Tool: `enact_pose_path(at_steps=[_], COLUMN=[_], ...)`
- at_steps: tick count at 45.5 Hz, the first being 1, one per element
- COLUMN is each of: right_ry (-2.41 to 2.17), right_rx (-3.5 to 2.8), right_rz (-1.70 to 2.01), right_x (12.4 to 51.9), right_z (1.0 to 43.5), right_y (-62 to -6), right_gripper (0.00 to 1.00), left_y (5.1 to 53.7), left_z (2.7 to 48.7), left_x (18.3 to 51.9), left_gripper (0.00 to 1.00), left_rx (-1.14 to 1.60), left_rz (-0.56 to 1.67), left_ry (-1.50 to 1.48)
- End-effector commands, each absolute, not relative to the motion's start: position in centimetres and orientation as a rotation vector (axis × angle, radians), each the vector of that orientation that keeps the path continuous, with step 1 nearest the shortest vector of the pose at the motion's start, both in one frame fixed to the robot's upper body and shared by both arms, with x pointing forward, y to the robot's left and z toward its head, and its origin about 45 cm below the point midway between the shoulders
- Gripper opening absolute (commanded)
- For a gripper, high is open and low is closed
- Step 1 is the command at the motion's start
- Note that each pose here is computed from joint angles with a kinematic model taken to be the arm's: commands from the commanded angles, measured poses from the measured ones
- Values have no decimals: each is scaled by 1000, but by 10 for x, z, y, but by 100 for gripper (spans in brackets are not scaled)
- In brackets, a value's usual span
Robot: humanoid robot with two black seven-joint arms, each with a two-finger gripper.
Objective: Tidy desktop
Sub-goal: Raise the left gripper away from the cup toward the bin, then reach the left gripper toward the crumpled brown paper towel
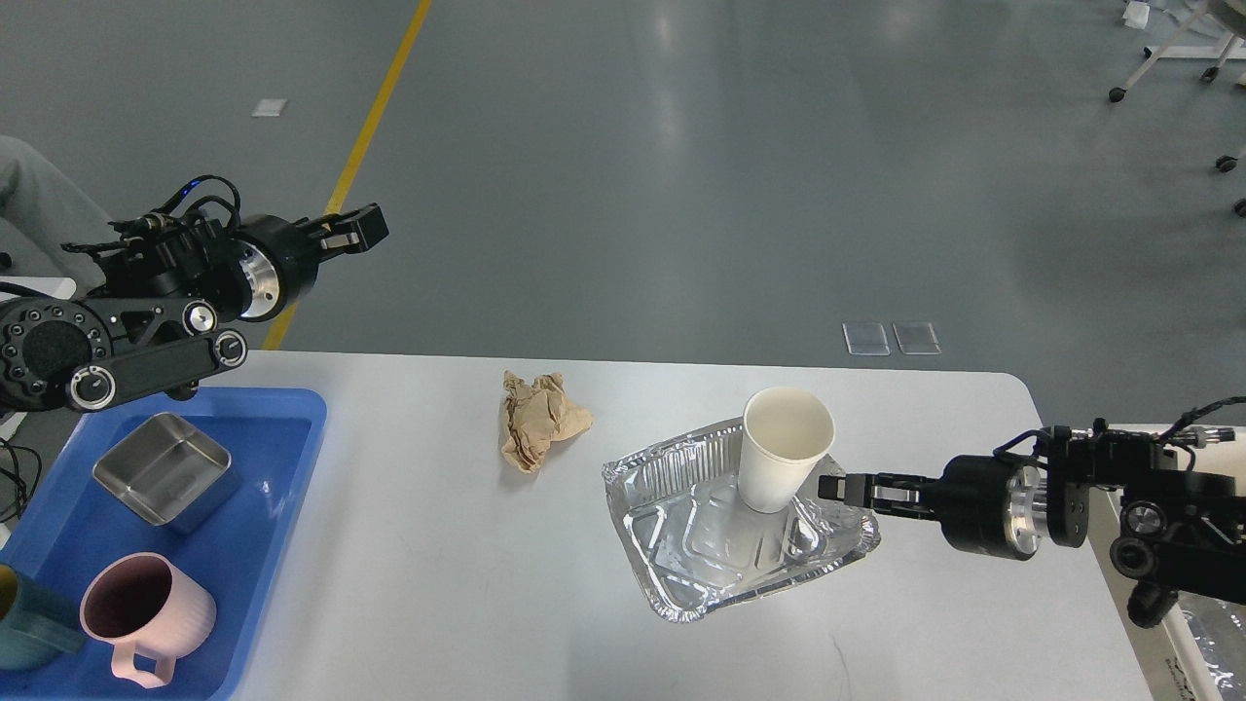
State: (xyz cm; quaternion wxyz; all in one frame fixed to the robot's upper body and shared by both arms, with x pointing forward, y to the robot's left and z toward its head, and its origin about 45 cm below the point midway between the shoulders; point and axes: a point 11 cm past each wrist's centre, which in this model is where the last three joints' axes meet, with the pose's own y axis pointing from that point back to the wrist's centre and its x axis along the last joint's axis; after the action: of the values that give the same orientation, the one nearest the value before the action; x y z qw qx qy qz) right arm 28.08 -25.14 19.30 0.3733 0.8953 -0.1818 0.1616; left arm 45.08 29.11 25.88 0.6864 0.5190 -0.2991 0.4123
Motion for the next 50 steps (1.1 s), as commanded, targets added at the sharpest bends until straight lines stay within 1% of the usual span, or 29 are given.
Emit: enact_pose_path(at_steps=[1, 6, 9, 16, 21, 33, 42, 50], right_ry=[-463, -460, -460, -460, -461, -460, -451, -439], right_rx=[2295, 2296, 2296, 2296, 2296, 2294, 2294, 2295], right_rz=[412, 407, 407, 407, 409, 411, 407, 404], right_x=[280, 279, 279, 279, 279, 280, 279, 277], right_z=[193, 191, 191, 191, 192, 192, 191, 189], right_y=[-251, -251, -251, -251, -251, -250, -250, -248], right_gripper=[0, 0, 0, 0, 0, 0, 0, 0], left_y=[283, 284, 290, 319, 334, 375, 396, 417], left_z=[257, 264, 269, 289, 292, 309, 318, 318], left_x=[427, 418, 414, 397, 379, 341, 318, 306], left_gripper=[79, 79, 80, 80, 81, 81, 81, 85], left_rx=[1042, 1063, 1074, 1066, 1064, 1045, 1036, 1056], left_rz=[764, 630, 601, 634, 616, 710, 763, 813], left_ry=[-656, -576, -553, -528, -478, -420, -391, -358])
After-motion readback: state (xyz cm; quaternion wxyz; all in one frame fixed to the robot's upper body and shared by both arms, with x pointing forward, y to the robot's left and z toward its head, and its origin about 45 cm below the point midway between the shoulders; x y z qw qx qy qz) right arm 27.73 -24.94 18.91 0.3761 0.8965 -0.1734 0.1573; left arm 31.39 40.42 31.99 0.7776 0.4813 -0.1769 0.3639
